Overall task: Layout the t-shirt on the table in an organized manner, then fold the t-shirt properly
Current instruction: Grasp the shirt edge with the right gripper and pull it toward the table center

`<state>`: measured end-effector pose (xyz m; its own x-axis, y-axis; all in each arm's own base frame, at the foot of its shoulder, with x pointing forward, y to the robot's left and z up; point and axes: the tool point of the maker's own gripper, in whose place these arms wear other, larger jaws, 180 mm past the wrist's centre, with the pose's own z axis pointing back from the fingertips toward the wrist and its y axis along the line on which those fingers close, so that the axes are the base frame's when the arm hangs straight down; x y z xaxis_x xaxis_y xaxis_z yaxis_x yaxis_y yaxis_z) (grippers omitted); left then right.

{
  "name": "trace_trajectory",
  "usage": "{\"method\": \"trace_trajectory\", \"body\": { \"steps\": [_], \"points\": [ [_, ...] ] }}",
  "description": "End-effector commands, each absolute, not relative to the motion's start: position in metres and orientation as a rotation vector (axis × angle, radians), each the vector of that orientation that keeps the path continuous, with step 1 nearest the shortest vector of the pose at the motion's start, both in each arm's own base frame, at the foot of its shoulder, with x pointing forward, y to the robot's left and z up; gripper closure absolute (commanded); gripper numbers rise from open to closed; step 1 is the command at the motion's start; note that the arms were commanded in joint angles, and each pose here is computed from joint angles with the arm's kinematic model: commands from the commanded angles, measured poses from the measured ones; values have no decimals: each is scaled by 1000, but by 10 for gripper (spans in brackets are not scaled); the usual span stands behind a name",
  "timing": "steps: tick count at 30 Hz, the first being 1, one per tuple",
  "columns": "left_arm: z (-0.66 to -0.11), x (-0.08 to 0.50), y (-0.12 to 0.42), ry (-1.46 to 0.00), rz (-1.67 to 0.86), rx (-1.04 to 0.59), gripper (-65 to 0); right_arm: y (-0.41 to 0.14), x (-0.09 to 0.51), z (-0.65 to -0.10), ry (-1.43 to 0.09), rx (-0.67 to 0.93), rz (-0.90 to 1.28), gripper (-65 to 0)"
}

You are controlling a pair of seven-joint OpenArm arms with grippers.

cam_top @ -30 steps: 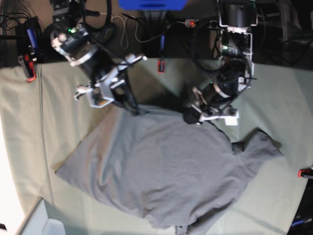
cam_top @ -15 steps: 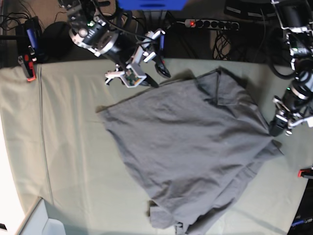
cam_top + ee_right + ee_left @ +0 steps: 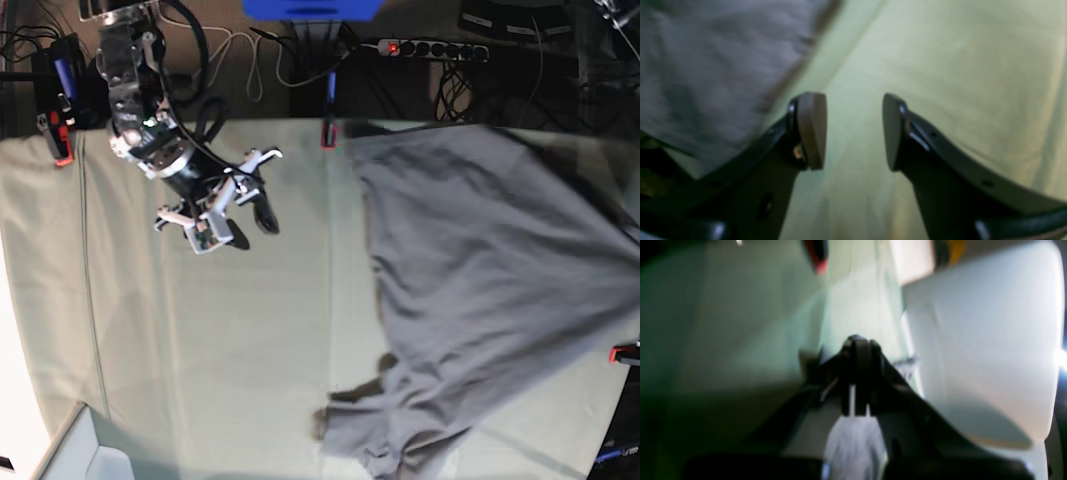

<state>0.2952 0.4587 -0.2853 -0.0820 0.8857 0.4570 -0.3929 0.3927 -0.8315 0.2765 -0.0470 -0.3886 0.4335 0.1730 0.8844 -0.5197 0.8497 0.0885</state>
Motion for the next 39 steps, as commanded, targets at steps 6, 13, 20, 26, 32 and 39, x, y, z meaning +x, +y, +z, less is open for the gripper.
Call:
{"method": "trace_trajectory", "body": {
  "steps": [6, 13, 20, 26, 32, 39],
  "points": [
    [-233, 319, 492, -1380, 1164, -533, -1, -31, 280, -375, -1089, 421, 445, -281],
    [-246, 327, 482, -1353, 1185, -562, -186, -16, 276, -373, -1088, 456, 450, -281],
    [-296, 293, 468, -1267, 1269, -551, -425, 2, 298, -363, -1097, 477, 451, -282],
    [-341, 254, 421, -1163, 1292, -549, -428, 37, 330, -376, -995, 514, 436, -344],
    [-378, 213, 383, -1058, 1340, -541, -428, 99, 346, -389, -908, 610, 498, -351],
    [-398, 181, 375, -940, 1333, -518, -428, 113, 340, -434, -747, 609, 543, -352]
  ]
}}
